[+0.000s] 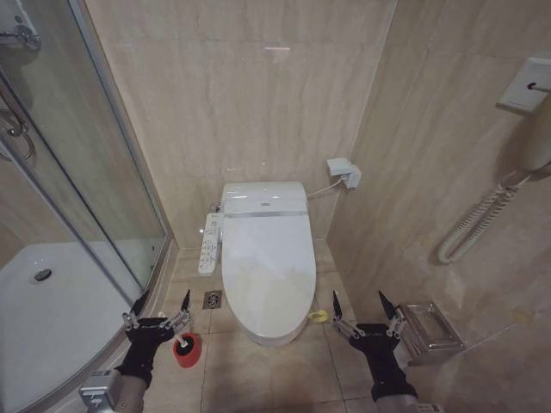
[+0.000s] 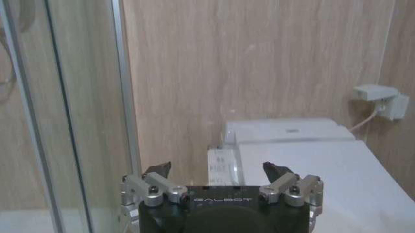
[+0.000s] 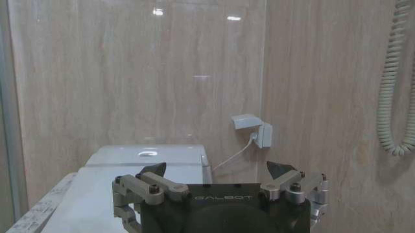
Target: Open the toilet lid, clean the toilet bowl with a toilet brush, close the toilet lid, and flush.
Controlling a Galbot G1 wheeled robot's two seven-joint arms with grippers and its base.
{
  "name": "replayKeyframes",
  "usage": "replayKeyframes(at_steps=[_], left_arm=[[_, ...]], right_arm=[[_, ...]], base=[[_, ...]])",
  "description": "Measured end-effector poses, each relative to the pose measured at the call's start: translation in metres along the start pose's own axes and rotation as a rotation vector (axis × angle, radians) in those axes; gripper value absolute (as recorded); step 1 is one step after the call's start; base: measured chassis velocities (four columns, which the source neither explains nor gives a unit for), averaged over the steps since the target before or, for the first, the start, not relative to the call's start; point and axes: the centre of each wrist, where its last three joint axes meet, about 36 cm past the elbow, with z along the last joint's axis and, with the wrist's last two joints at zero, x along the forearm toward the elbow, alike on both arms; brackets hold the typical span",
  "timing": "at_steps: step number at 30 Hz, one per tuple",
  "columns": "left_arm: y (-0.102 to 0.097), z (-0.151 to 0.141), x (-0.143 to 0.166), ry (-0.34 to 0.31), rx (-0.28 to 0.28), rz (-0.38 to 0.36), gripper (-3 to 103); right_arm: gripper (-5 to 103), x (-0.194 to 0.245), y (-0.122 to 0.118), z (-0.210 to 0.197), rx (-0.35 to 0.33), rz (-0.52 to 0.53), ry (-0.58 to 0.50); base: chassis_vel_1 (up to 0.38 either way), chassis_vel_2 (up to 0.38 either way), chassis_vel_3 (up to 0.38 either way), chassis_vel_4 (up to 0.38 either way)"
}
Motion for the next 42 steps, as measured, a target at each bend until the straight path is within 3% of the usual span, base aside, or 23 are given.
replayKeyframes(at_steps=[8,42], left_arm=[[0.004,0.000,0.000,-0.024,0.028,0.020,97],[0.003,0.015,-0.004,-0.034,0.035,0.047,99]], right_arm=[[100,0.000,0.000,0.000,0.000,0.000,0.000],[100,0.000,0.000,0.000,0.000,0.000,0.000]], base=[[0.000,0.000,0.000,0.000],[-0.024,0.026,0.023,-0.024]])
